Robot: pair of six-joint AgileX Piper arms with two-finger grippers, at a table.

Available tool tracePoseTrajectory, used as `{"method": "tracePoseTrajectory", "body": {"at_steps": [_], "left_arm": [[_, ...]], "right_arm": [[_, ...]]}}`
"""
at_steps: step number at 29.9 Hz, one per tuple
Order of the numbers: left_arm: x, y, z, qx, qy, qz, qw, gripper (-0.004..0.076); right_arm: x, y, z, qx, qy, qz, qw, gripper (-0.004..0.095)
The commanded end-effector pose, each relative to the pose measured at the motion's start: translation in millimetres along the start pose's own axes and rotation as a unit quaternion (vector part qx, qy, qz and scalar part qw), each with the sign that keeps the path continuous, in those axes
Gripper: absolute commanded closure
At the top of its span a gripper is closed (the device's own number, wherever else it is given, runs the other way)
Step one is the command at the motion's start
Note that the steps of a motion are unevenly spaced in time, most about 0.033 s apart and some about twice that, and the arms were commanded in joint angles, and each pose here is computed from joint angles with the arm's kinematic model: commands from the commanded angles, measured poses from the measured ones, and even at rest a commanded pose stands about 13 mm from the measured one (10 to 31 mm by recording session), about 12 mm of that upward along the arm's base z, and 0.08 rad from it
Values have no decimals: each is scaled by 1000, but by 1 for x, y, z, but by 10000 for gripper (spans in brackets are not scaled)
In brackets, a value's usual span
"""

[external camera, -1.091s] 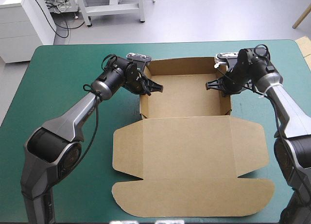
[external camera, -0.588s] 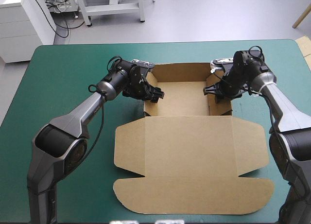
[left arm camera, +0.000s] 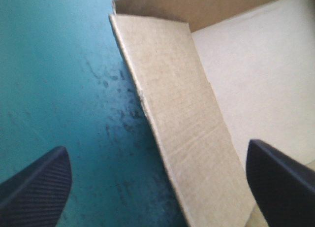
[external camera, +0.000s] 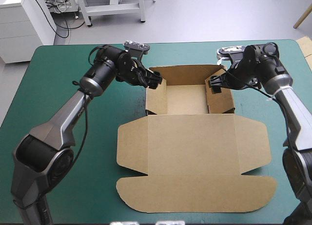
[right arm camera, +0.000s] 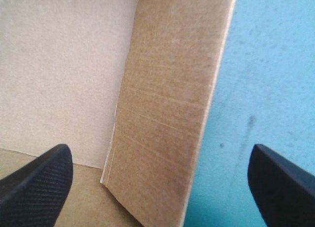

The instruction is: Fold the box

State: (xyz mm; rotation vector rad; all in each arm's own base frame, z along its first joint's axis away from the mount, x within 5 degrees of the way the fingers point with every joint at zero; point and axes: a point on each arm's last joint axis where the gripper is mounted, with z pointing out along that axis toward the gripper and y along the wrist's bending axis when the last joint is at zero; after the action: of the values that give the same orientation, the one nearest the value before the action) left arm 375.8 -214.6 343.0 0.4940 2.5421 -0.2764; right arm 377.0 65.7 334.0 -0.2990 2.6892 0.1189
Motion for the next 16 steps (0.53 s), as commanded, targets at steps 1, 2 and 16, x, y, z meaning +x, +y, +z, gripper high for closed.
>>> {"method": "tracePoseTrajectory", "body": {"at_steps": [1, 2, 16], "left_arm": [[-9, -6, -79, 13, -88, 32, 996, 45], [-7, -5, -98, 8, -99, 42, 994, 45], [40, 8, -194, -48, -111, 106, 987, 642]], "right_arm": [[0, 2, -64, 17, -95, -18, 995, 23], [3, 3, -77, 20, -112, -25, 993, 23], [25, 8, -156, 37, -224, -40, 973, 23]]}}
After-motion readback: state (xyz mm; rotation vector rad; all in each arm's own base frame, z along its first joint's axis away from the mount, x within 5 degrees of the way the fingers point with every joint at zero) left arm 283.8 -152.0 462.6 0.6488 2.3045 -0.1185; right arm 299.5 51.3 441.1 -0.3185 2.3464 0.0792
